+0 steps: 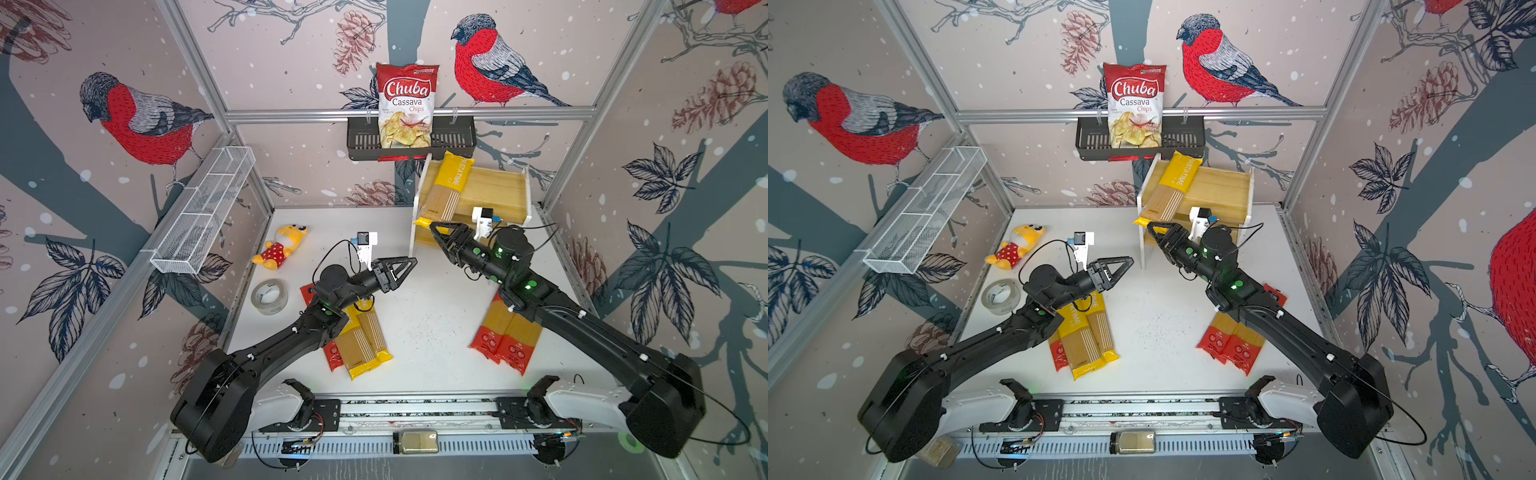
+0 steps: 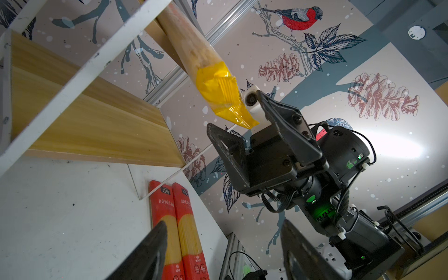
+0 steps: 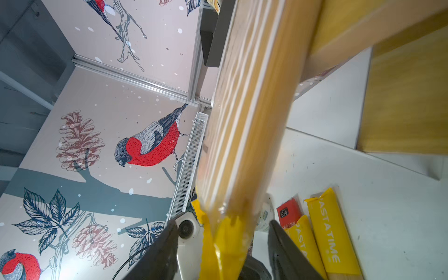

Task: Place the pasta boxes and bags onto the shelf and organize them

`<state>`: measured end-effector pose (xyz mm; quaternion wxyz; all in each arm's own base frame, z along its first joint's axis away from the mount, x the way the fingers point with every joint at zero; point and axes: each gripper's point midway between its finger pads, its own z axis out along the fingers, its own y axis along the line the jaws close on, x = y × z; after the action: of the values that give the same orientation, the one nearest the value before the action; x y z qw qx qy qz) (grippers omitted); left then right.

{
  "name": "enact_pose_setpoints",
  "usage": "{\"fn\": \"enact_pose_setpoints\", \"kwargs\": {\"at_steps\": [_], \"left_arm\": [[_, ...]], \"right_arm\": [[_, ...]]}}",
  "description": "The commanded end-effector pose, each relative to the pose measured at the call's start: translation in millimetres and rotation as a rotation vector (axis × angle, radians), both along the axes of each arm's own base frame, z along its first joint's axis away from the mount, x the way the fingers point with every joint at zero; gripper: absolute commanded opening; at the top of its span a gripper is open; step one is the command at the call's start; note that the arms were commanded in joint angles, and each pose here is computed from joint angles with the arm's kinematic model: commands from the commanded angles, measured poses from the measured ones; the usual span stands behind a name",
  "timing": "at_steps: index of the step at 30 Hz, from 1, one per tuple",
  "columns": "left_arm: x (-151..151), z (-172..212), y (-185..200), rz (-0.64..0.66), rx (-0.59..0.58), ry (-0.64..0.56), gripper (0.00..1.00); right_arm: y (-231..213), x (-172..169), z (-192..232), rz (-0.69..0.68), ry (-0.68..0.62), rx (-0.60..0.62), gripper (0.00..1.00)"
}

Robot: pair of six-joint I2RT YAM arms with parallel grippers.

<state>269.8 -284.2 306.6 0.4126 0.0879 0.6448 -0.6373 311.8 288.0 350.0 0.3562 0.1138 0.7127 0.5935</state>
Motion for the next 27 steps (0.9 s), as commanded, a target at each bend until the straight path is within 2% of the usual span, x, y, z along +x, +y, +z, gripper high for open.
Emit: {"fn": "enact_pose_setpoints", "kwargs": {"at_steps": [1,6,11,15,22,27], "left_arm": [[-1.7,12.5,1.9,0.010,-0.029,-0.055,0.73],[-2.8,9.2,3.1,0.018,-0.021,-0.051,0.73],[-3.9,7.8,4.6,0.022,-0.015,-0.053,0.73],[-5.0,6.5,5.5,0.026,-0.007,-0.055,0.73],[-4.5,4.0,5.4,0.027,-0.008,-0.052,0.73],[-4.1,1.8,5.2,0.026,-0.009,-0.048,0.73]], "right_arm": [[-4.3,8.1,9.6,-0.052,-0.041,-0.005,0.58],[-9.5,20.2,15.5,-0.085,-0.064,-0.023,0.52],[-6.4,27.4,9.8,-0.065,-0.081,-0.090,0.29],[-14.8,30.1,13.6,-0.061,-0.114,-0.171,0.18],[-19.2,32.9,14.5,0.023,-0.120,-0.188,0.11],[-25.5,43.2,12.7,-0.025,-0.089,-0.136,0.11]]}}
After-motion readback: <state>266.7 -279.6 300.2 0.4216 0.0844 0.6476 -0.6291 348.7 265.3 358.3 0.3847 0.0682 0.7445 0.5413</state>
